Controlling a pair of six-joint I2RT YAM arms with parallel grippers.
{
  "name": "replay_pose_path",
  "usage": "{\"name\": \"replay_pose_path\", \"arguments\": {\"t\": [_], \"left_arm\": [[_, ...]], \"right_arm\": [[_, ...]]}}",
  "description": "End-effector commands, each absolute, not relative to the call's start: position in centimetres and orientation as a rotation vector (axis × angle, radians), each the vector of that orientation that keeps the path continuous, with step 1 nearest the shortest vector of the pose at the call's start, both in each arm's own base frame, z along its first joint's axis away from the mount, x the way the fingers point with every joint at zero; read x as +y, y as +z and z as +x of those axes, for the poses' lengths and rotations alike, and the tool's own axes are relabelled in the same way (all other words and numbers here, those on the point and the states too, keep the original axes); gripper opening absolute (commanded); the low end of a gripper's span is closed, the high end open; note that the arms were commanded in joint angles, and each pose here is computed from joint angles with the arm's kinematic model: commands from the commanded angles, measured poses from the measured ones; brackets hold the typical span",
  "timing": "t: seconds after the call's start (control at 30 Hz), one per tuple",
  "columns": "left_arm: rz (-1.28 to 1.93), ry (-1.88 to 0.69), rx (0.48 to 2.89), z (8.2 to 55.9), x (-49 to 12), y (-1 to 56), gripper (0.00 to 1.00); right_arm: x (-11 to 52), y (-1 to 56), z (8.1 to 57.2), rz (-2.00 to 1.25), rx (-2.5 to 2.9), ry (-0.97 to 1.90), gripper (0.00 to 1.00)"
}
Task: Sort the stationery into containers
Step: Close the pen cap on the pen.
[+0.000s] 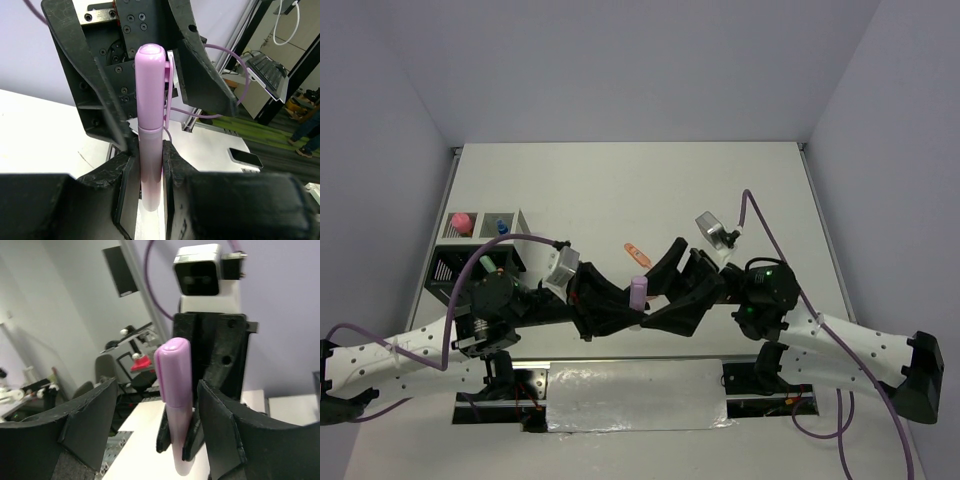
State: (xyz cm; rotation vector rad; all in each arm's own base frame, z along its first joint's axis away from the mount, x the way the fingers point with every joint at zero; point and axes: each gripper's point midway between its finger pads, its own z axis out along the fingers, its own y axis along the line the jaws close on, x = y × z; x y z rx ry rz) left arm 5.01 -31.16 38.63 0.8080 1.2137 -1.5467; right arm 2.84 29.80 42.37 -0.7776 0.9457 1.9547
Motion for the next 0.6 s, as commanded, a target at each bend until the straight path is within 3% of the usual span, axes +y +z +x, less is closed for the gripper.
{"name": "replay_pose_path", "arguments": {"t": [0.0, 0.27, 0.37, 0.43, 0.57], "left_arm": [[0.787, -1.525, 1.115, 5.2, -30.5, 41.2, 0.0], [0.775, -1.443, 1.155, 6.1, -29.9, 40.9, 0.0], [0.764, -1.424, 1.162, 6.4, -29.7, 41.2, 0.0], [0.757, -1.412, 1.168, 6.7, -29.7, 41.3, 0.0], [0.737, -1.396, 1.173, 7.0, -29.5, 41.8, 0.0]], "right_arm": [[29.5, 43.4, 3.7, -0.741, 0.974, 1.862, 0.72], [28.9, 41.3, 7.9, -0.612, 1.166, 1.585, 0.71], [28.8, 41.4, 7.9, -0.614, 1.172, 1.575, 0.64], [28.9, 41.4, 7.6, -0.63, 1.168, 1.574, 0.53], [29.1, 41.5, 6.9, -0.666, 1.148, 1.593, 0.53]]}}
